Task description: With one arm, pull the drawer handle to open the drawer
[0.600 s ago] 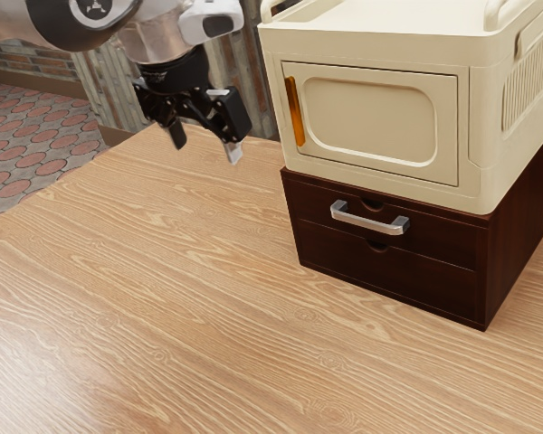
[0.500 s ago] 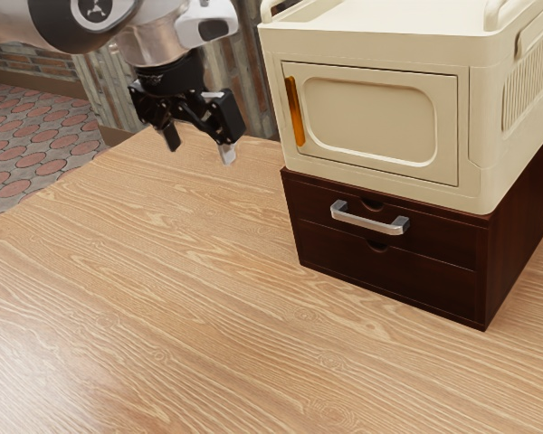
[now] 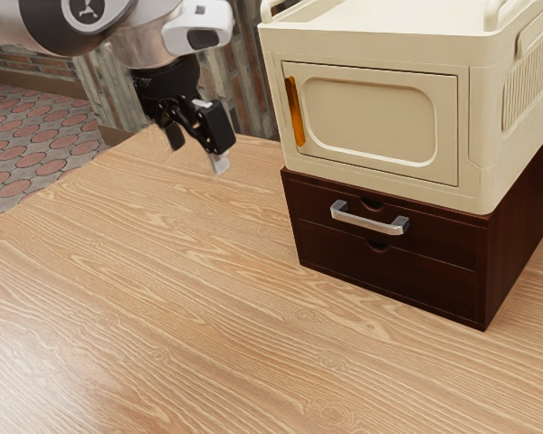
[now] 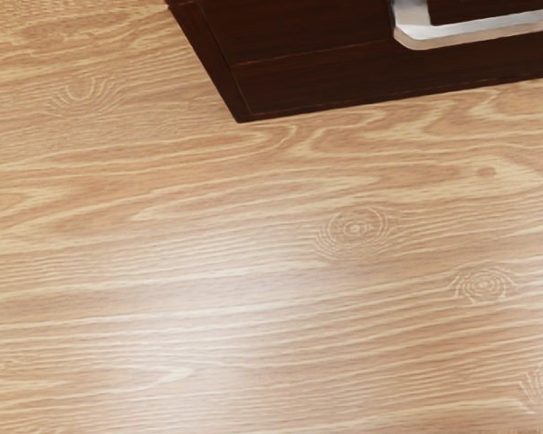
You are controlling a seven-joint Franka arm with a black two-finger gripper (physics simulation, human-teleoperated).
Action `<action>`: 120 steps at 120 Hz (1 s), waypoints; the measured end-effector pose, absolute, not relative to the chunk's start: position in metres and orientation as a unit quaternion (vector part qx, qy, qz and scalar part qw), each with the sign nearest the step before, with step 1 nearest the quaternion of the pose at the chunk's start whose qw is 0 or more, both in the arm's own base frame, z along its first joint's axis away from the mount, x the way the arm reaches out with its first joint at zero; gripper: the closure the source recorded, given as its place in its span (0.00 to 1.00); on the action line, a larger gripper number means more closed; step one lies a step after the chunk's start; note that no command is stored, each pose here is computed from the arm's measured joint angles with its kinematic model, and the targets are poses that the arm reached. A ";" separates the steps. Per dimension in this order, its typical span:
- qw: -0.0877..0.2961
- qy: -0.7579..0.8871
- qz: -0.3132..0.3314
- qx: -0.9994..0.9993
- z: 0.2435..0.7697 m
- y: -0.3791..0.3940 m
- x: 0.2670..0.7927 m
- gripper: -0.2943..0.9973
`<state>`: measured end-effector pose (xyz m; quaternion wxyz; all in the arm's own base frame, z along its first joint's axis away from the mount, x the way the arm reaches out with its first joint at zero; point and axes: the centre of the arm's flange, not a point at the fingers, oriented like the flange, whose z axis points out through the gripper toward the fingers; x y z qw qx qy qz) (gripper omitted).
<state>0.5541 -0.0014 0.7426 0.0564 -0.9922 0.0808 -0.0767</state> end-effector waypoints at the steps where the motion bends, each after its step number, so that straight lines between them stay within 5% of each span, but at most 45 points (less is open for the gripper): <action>1: 0.056 0.087 -0.077 -0.992 0.743 -0.002 0.554 0.23; 75: 0.069 0.460 -0.026 -0.885 0.688 -0.037 0.560 0.23; 120: 0.102 0.571 -0.083 -0.810 0.651 -0.075 0.587 0.23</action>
